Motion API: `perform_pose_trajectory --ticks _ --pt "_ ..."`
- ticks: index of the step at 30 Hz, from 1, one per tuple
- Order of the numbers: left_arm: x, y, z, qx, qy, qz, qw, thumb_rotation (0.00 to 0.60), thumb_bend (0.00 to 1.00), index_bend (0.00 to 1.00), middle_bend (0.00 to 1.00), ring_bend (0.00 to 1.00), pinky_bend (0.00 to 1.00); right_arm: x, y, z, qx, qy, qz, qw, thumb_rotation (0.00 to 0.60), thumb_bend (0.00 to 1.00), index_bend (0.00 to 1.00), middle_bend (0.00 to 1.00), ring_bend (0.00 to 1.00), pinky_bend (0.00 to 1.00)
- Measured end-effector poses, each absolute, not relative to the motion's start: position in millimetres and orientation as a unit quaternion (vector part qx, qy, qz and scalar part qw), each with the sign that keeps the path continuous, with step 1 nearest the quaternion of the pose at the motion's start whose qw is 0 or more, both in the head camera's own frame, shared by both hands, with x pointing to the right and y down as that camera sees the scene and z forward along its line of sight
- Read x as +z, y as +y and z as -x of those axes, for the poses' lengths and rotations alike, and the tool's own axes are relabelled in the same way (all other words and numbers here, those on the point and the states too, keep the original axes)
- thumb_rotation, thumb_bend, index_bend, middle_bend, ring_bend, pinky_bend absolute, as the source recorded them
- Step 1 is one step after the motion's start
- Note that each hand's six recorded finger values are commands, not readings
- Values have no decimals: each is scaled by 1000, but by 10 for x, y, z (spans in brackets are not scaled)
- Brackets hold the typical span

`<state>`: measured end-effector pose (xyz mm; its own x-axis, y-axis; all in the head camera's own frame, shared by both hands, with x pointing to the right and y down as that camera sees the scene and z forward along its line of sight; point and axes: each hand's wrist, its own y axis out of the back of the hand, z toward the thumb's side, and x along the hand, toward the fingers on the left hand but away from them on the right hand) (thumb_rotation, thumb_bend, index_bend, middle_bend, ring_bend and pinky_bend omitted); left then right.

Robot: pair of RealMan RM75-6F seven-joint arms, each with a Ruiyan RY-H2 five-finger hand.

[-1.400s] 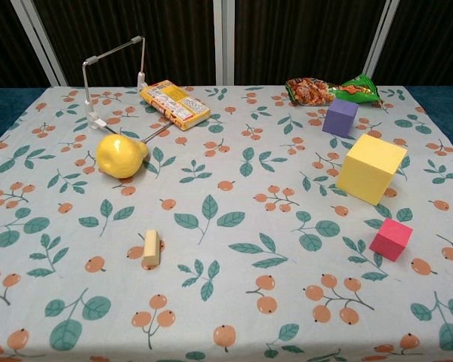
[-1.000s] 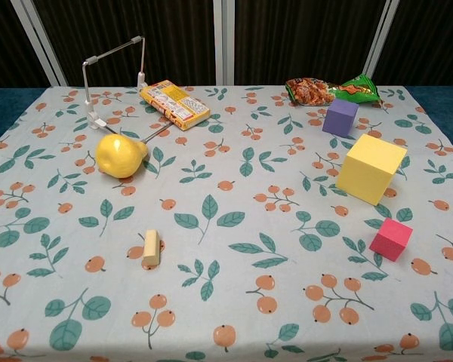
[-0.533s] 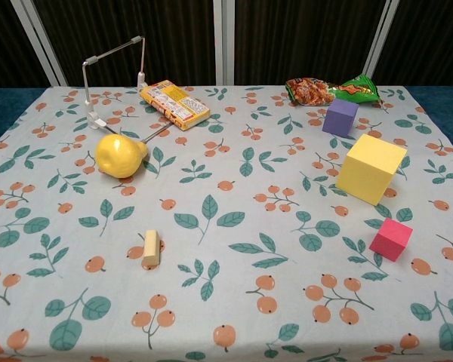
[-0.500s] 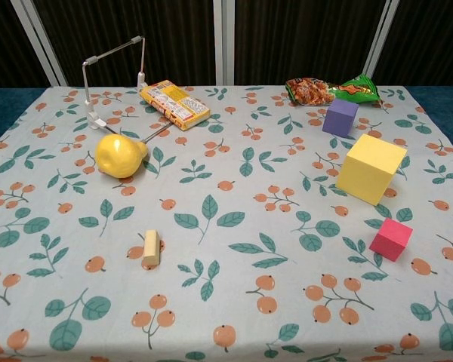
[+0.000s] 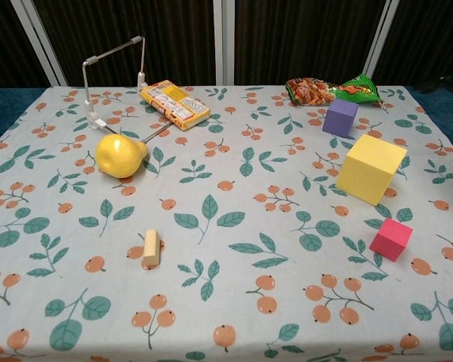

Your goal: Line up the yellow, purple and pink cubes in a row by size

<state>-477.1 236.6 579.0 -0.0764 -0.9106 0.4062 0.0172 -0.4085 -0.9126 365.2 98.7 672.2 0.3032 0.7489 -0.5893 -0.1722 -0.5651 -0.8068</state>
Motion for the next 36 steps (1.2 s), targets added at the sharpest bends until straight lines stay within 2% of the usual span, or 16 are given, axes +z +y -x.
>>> perform_pose_trajectory --ticks 7,14,18,21,26,29,36 --pt "5797 2365 4779 -622 392 566 373 600 120 308 281 222 203 7001 820 -3339 536 -172 694 450 600 34 12 77 0 51" --pt "5799 2372 4797 -624 392 565 371 600 120 308 281 222 202 7185 877 -3149 522 -138 707 457 600 34 83 112 0 47" --pt "5807 2379 4799 -625 391 565 370 600 120 307 281 222 203 7231 922 -3086 511 -139 716 454 600 97 156 147 0 39" --pt "5801 2367 4796 -624 391 566 372 600 120 308 281 222 203 7267 948 -3052 504 -141 722 453 600 170 275 209 2 33" --pt "5795 2366 4810 -624 392 564 372 600 120 307 281 222 203 7222 936 -3006 487 -164 727 454 600 197 448 352 58 31" --pt "5797 2374 4808 -624 391 566 371 600 120 308 281 222 202 7155 907 -2962 475 -195 733 447 600 160 458 366 65 21" --pt "5785 2381 4812 -620 395 567 372 600 120 308 281 222 203 7001 828 -2693 459 -251 740 422 600 147 447 352 76 15"
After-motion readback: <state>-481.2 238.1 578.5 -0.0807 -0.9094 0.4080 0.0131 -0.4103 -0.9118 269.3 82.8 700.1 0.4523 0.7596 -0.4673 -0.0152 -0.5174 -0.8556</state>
